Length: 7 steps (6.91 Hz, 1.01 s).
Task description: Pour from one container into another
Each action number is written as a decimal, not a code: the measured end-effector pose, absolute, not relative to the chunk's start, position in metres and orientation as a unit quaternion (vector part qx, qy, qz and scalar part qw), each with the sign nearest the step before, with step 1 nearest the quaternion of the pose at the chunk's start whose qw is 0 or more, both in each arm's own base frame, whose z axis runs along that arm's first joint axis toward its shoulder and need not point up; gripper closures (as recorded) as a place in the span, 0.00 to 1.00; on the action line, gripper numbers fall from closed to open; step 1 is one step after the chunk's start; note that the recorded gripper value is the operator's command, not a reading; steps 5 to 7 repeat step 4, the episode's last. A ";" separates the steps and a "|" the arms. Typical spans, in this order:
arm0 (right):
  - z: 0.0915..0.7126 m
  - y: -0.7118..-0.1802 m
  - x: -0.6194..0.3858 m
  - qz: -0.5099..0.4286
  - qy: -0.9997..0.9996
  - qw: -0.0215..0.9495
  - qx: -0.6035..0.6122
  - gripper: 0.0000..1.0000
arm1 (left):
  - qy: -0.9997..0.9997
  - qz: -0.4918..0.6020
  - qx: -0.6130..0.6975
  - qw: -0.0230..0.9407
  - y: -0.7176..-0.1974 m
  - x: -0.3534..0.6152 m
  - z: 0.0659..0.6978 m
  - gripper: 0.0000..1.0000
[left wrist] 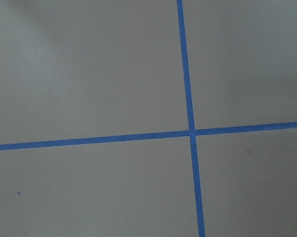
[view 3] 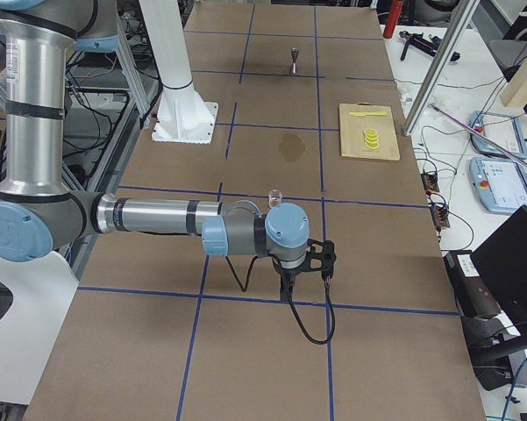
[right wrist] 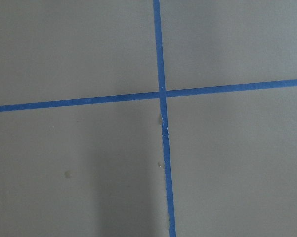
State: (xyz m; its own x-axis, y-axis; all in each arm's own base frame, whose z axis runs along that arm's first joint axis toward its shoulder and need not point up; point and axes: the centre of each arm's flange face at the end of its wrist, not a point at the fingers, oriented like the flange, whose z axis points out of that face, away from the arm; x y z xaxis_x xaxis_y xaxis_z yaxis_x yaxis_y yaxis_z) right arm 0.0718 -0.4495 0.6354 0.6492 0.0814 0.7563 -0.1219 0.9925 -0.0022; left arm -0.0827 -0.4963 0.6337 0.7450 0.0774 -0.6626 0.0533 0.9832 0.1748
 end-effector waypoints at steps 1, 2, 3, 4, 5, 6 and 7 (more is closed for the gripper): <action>0.635 -0.449 0.072 0.056 -0.415 0.908 0.024 0.00 | 0.357 0.007 0.094 0.929 -0.497 -0.083 0.634 0.00; 0.636 -0.449 0.072 0.056 -0.415 0.908 0.024 0.00 | 0.356 0.007 0.095 0.929 -0.497 -0.083 0.634 0.00; 0.636 -0.449 0.072 0.056 -0.415 0.908 0.024 0.00 | 0.356 0.007 0.096 0.929 -0.497 -0.083 0.634 0.00; 0.636 -0.449 0.072 0.056 -0.415 0.908 0.024 0.00 | 0.356 0.008 0.096 0.929 -0.497 -0.083 0.635 0.00; 0.636 -0.449 0.072 0.056 -0.415 0.908 0.024 0.00 | 0.356 0.008 0.096 0.929 -0.497 -0.083 0.635 0.00; 0.636 -0.449 0.072 0.056 -0.415 0.908 0.024 0.00 | 0.356 0.008 0.096 0.929 -0.497 -0.083 0.635 0.00; 0.636 -0.449 0.072 0.056 -0.415 0.908 0.024 0.00 | 0.356 0.008 0.096 0.929 -0.497 -0.083 0.635 0.00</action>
